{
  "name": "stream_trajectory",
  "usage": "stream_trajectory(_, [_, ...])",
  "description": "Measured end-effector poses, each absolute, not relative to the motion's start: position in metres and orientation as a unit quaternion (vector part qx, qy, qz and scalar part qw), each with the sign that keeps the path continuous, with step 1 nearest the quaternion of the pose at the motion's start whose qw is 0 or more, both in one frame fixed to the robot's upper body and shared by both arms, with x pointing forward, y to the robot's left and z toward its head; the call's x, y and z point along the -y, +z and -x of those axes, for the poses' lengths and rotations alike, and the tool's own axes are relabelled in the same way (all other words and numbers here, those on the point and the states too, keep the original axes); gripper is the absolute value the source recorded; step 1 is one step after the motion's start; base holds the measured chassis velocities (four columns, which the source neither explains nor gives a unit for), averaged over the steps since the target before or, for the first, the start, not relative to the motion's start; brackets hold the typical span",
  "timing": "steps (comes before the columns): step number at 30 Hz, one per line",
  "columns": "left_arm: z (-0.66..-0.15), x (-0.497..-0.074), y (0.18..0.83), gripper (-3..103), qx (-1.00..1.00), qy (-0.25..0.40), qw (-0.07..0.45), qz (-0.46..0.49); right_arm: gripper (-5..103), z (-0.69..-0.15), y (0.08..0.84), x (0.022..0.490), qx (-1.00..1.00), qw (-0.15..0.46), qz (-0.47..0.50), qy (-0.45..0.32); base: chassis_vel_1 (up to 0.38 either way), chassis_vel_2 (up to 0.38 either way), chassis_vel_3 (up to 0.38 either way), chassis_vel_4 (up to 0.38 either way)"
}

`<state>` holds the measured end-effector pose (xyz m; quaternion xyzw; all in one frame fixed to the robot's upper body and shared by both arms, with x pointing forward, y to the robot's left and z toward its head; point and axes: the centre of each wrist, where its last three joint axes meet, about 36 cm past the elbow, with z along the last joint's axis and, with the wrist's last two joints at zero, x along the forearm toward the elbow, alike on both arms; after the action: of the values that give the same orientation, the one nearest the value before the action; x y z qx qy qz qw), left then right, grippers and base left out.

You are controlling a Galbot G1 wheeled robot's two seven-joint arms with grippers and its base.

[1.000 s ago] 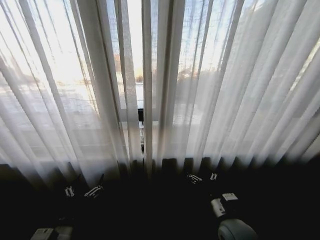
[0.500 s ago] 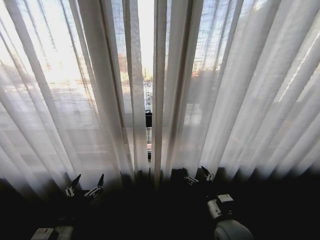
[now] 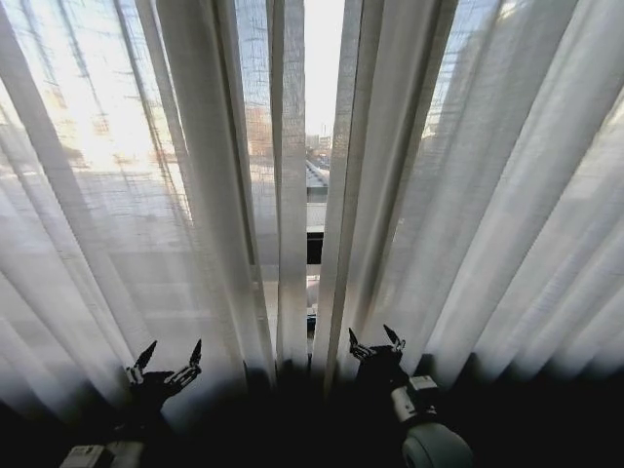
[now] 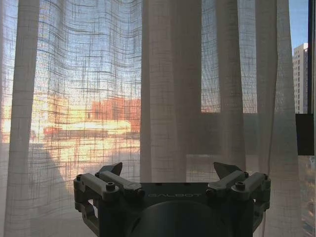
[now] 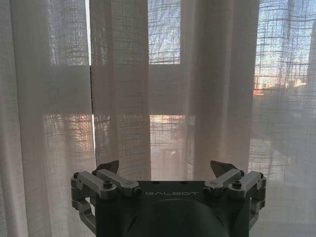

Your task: Open the curtains by pulling them apart, changing their state from closed to fully open.

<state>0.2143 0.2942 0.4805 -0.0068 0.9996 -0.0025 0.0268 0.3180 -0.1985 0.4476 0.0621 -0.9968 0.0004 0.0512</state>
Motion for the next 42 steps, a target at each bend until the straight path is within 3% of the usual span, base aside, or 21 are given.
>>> stream_trajectory(25, [-0.202,-0.290,0.482,100,-0.999,0.001,0.014,0.035,100,-0.449,0.432,0.182,0.995,0.057,-0.074,-0.026,0.002,-0.003,-0.001,0.004])
stream_trajectory(42, [-0.208,-0.289,0.486,100,-0.999,0.002,0.018,0.029,103,-0.494,0.439,0.164,0.995,0.049,-0.079,-0.037,0.000,0.000,0.000,0.000])
